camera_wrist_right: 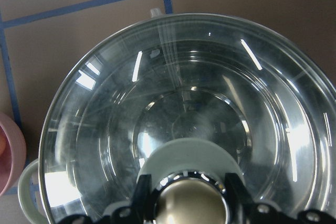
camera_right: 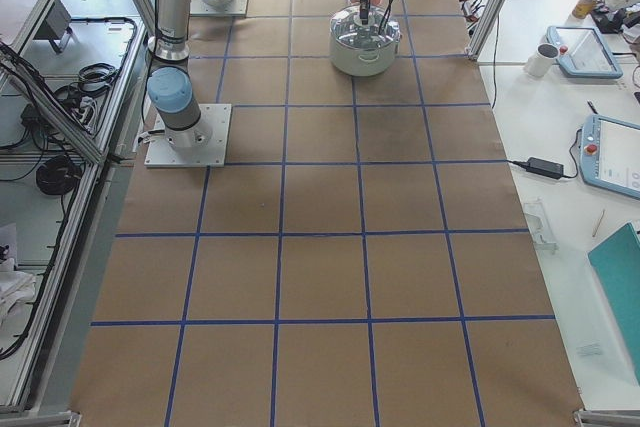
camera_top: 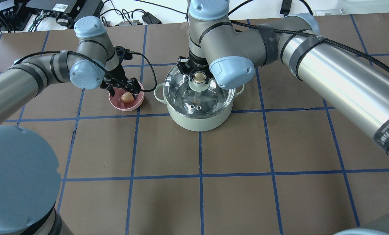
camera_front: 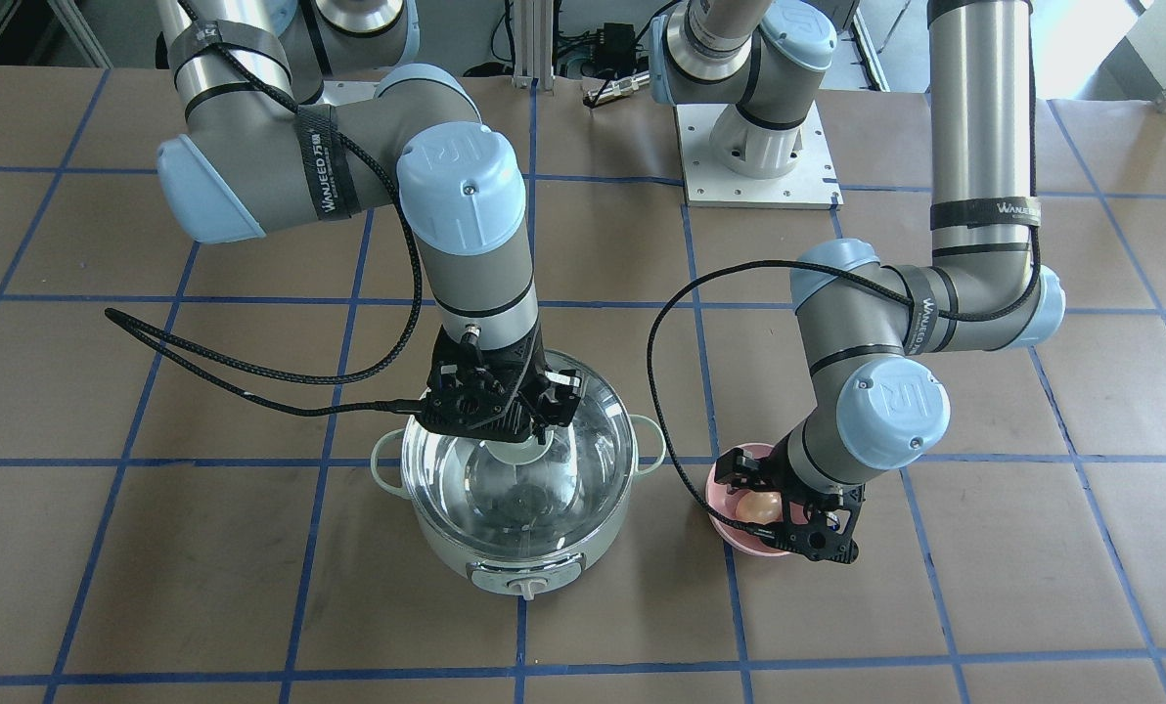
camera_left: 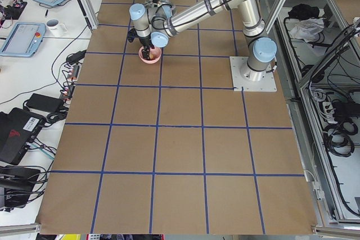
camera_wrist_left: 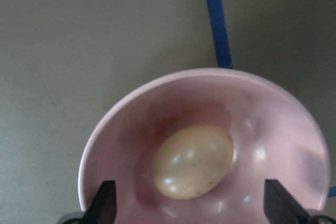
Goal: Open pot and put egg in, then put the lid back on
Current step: 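Grasp the egg with the left gripper while the right gripper lifts the lid away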
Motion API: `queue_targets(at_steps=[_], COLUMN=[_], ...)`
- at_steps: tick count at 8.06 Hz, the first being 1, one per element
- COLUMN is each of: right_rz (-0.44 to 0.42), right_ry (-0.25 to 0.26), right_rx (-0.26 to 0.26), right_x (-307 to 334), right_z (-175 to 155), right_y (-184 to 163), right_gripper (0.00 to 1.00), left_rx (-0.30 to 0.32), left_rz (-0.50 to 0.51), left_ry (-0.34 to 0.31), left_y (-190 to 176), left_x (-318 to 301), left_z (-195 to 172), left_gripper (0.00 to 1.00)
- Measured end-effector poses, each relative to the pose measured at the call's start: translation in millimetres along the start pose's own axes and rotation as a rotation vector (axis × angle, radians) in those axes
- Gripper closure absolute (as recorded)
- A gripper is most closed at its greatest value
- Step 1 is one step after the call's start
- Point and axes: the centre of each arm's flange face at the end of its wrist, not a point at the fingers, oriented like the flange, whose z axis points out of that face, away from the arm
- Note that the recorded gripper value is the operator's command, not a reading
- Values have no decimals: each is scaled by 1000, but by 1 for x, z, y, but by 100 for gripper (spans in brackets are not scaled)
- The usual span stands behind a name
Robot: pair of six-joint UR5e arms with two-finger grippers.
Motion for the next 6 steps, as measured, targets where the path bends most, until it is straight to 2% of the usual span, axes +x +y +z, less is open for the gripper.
queue_targets(at_steps=[1, 3, 5, 6], right_rz=[-6, -10, -14, -18], right_ry=[3, 5, 16, 24], right_rx=[-4, -8, -25, -32], right_x=[0, -2, 6, 23], right_z=[-1, -15, -45, -60], right_y=[0, -3, -12, -20], right_gripper=[100, 100, 100, 100], left_rx=[-2, -6, -6, -13], left_rz=[-8, -14, -16, -16], left_ry=[1, 5, 12, 15], left_y=[-1, -1, -3, -2], left_x=[0, 0, 0, 0], left_z=[3, 9, 16, 22], left_gripper=[7, 7, 10, 16])
